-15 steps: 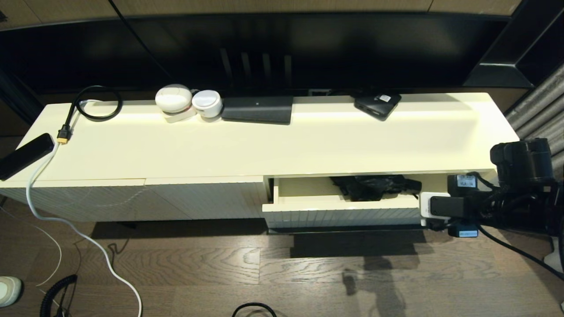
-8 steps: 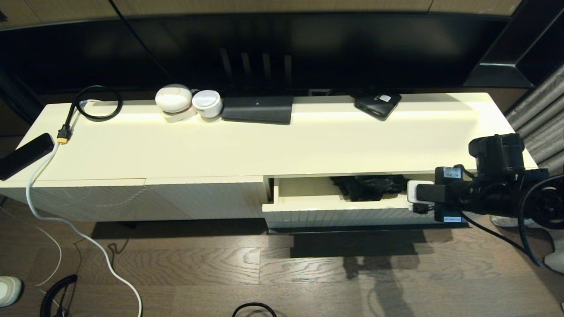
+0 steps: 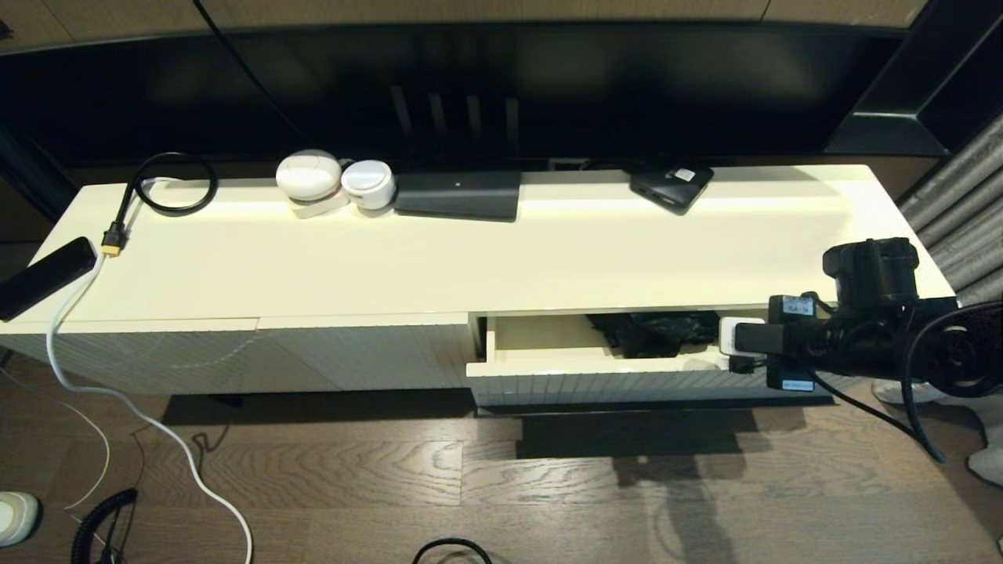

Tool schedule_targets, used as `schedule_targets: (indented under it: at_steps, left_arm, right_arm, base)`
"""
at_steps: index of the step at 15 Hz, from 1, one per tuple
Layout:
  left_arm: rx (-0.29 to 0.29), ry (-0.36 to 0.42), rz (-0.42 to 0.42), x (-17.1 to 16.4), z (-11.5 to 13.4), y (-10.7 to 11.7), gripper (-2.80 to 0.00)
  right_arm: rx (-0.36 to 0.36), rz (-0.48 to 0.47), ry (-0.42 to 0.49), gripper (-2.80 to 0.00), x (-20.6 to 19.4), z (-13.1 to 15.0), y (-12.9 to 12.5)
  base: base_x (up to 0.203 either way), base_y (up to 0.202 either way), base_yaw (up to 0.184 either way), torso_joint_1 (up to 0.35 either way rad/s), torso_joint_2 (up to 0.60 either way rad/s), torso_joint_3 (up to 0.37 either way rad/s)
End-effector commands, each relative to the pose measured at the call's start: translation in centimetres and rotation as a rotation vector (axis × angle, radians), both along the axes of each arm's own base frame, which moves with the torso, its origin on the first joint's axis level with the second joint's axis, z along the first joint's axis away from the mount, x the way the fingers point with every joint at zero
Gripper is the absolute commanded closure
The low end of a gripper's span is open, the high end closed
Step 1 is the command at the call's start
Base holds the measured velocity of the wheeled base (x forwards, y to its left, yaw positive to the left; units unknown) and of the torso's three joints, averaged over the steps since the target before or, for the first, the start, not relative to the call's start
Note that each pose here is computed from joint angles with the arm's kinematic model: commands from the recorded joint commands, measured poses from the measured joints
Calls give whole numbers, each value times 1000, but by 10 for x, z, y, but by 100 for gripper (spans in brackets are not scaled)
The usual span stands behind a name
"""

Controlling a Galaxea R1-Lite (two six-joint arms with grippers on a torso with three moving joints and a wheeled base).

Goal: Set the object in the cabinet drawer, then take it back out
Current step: Open the drawer

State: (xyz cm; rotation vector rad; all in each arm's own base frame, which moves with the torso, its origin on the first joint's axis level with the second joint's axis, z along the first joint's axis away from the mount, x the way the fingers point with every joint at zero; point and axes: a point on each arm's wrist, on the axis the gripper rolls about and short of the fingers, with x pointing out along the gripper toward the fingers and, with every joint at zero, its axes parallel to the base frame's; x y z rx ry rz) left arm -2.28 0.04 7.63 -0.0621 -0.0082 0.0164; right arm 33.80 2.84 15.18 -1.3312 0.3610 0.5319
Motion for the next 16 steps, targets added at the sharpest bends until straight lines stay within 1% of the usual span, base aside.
schedule_targets:
  at_steps: [1, 7, 12, 14, 16]
  left_arm:
    - [-1, 0, 0, 0, 0, 0, 0]
    - [-1, 0, 0, 0, 0, 0, 0]
    - [-1, 0, 0, 0, 0, 0, 0]
    - [-1, 0, 2, 0, 0, 0, 0]
    - [-1, 0, 2, 0, 0, 0, 0]
  right_arm:
    - [-5, 6, 4, 0, 8, -4, 1]
    - [-1, 9, -22, 0, 22, 1, 3]
    - [22, 41, -11, 0, 23, -2, 21]
    - [43, 49, 2, 0, 22, -4, 29]
    - [41, 44, 7, 0, 19, -5, 32]
  base:
    - [0, 0, 0, 0, 0, 0]
    - [0, 0, 0, 0, 0, 0]
    - [0, 0, 0, 0, 0, 0]
    - [0, 0, 0, 0, 0, 0]
    - [0, 0, 0, 0, 0, 0]
